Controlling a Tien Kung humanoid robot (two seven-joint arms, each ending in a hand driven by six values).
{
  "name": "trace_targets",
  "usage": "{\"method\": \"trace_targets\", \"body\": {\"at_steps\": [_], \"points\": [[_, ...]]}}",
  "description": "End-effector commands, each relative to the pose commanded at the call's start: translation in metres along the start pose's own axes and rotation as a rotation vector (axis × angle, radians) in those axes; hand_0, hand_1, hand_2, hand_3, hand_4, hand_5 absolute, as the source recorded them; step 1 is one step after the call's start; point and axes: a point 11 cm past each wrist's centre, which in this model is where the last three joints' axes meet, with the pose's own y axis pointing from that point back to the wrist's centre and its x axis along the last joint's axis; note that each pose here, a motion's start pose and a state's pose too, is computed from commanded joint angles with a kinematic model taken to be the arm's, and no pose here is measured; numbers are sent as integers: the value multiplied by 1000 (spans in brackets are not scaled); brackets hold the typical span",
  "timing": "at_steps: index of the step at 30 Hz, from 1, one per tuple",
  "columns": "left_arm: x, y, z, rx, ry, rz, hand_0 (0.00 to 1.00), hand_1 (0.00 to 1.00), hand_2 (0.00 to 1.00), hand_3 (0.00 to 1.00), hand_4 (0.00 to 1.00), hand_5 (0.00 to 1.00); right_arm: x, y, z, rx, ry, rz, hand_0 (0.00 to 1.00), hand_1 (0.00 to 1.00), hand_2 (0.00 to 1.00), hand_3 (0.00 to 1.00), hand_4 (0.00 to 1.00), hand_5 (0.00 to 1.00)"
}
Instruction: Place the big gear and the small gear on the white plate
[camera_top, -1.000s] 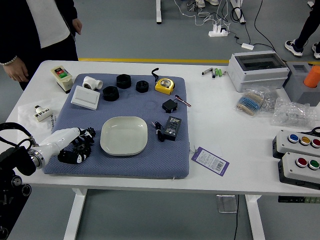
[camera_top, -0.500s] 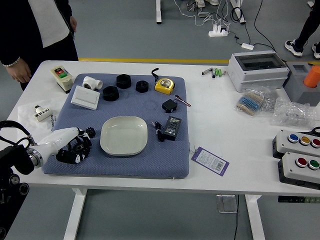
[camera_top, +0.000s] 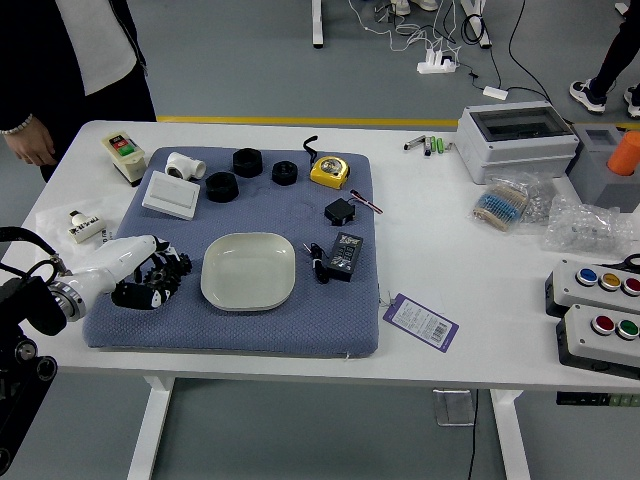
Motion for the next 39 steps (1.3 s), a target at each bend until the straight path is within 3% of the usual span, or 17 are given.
{"method": "trace_targets", "body": {"at_steps": [11,18,23,27,28,29,34,35,39], "points": [[11,-17,37,-93,-50,16,302,390,468,504,2,2,0,0,0,-1,1,2,696,706,736,562,790,644],[18,-35,61,-150,-80,18,303,390,468,505,2,2,1,0,1,-2,1,5,696,706,735,562,789,644],[15,-43,77,-192,-88,17,302,388,467,504,2,2,2,0,3,-4,7,7,696,708,736,562,790,644],[8,-50,79,-199,-85,6,302,388,467,504,2,2,3,0,3,-5,10,8,696,708,736,562,790,644],[4,-53,78,-191,-84,-4,302,388,467,504,2,2,3,0,3,-5,11,8,696,708,736,562,790,644],[2,-54,77,-188,-83,-8,331,457,511,547,51,2,3,0,3,-5,11,8,699,707,736,562,790,645],[-10,-62,70,-158,-80,-33,331,457,511,547,51,2,3,0,3,-4,11,9,699,707,736,562,790,645],[-12,-63,68,-152,-78,-34,474,640,737,773,998,109,3,0,3,-4,9,9,698,707,736,562,790,647],[-16,-65,66,-139,-77,-41,474,640,737,773,998,109,2,0,2,-2,6,7,698,707,736,562,790,647]]}}
